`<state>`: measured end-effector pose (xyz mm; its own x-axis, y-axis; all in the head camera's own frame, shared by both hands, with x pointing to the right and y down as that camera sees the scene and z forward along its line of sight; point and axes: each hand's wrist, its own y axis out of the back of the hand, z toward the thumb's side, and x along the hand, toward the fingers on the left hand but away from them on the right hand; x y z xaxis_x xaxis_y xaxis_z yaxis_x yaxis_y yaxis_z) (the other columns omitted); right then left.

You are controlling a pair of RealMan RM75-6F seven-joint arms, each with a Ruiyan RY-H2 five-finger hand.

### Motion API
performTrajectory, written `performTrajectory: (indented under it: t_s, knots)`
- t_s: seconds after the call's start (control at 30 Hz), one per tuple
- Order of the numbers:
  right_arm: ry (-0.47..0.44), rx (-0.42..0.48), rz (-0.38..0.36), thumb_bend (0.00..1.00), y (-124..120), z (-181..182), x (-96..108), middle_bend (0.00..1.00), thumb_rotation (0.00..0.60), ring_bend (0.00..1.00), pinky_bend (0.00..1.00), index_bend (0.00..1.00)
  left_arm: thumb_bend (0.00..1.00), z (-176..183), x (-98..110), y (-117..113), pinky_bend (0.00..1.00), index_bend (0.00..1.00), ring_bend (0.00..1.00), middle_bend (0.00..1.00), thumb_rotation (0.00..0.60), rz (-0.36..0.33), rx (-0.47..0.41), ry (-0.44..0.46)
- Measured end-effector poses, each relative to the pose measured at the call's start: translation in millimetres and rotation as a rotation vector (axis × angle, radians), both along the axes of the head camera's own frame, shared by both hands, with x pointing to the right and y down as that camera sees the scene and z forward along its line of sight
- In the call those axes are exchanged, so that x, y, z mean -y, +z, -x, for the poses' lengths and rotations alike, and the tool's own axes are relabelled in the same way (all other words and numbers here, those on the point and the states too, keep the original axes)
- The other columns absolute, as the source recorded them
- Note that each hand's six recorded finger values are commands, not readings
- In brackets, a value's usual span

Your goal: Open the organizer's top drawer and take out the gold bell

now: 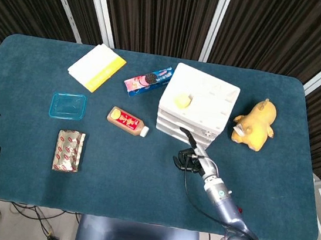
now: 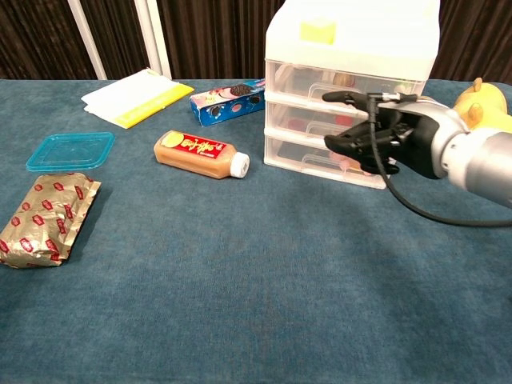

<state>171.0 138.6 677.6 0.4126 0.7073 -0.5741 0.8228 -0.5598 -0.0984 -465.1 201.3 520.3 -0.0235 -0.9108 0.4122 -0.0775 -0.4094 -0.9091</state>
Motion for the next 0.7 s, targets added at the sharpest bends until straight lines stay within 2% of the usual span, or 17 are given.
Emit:
performTrajectory:
  t_s: [0.17,0.47,0.7]
  knots:
    - [-0.002,0.003,0.0,0.59,4,7,5,0.83,0.6,0.94,0.98,0.0,0.42,2,1,-1,0.0,0.07,0.0,0.0,0.6,-0.003,0.003,-0.005]
    - [0.013,0.007,0.011,0.61,10,9,7,0.84,0.6,0.94,0.98,0.0,0.42,2,1,-1,0.0,0.07,0.0,0.0,0.6,-0.002,0.008,-0.005]
    - [0.058,0.038,0.028,0.62,12,8,8,0.84,0.6,0.94,0.98,0.0,0.42,3,0,-1,0.0,0.07,0.0,0.0,0.6,-0.001,0.012,-0.004]
